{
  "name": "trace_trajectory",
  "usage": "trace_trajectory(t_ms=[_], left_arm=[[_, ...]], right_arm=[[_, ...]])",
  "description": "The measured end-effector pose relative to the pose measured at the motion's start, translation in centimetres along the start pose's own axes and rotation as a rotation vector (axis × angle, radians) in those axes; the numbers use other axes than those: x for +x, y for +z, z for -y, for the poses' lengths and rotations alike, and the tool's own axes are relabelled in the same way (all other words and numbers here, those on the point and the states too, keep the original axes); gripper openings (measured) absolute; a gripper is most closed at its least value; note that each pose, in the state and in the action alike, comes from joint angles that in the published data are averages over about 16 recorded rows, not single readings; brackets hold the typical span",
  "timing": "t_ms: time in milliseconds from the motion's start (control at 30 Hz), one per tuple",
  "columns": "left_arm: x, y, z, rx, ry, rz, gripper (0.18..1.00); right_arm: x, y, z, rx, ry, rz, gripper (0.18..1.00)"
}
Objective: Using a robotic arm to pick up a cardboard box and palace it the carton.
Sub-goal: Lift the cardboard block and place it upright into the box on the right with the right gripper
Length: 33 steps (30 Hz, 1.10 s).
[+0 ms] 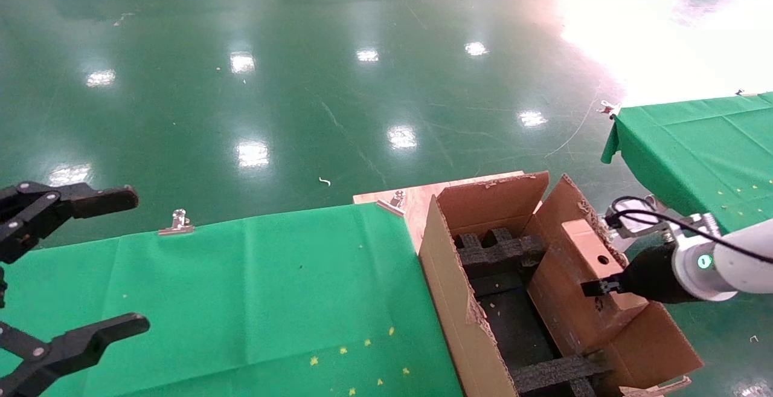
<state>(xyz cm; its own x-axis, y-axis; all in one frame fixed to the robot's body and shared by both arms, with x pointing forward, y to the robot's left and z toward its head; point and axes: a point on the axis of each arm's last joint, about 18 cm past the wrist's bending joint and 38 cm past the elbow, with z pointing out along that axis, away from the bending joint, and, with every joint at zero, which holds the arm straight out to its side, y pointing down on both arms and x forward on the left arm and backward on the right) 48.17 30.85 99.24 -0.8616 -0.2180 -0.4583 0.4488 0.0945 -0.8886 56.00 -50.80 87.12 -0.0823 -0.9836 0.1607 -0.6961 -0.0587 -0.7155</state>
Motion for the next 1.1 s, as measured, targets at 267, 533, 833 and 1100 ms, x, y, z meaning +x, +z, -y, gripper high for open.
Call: trace_trajectory(t_ms=[267,533,833,1100], left_arm=[[0.0,0.0,0.0,0.0,0.0,0.0,1.001],[0.0,0.0,0.0,0.0,0.0,0.0,1.001],[0.0,0.0,0.0,0.0,0.0,0.0,1.001],[0.0,0.0,0.0,0.0,0.0,0.0,1.001]], right_arm=[[-0.6,2.2,-0.7,-0.019,-0.019,-0.005,0.375],[-1.0,4.1,-1.3,-0.042,-0.026,-0.007,0.373],[-1.2,5.9,-1.8,-0.069,-0.018,-0.004,0.37],[-1.4,7.2,-2.1,-0.09,-0.008,0.003,0.367]])
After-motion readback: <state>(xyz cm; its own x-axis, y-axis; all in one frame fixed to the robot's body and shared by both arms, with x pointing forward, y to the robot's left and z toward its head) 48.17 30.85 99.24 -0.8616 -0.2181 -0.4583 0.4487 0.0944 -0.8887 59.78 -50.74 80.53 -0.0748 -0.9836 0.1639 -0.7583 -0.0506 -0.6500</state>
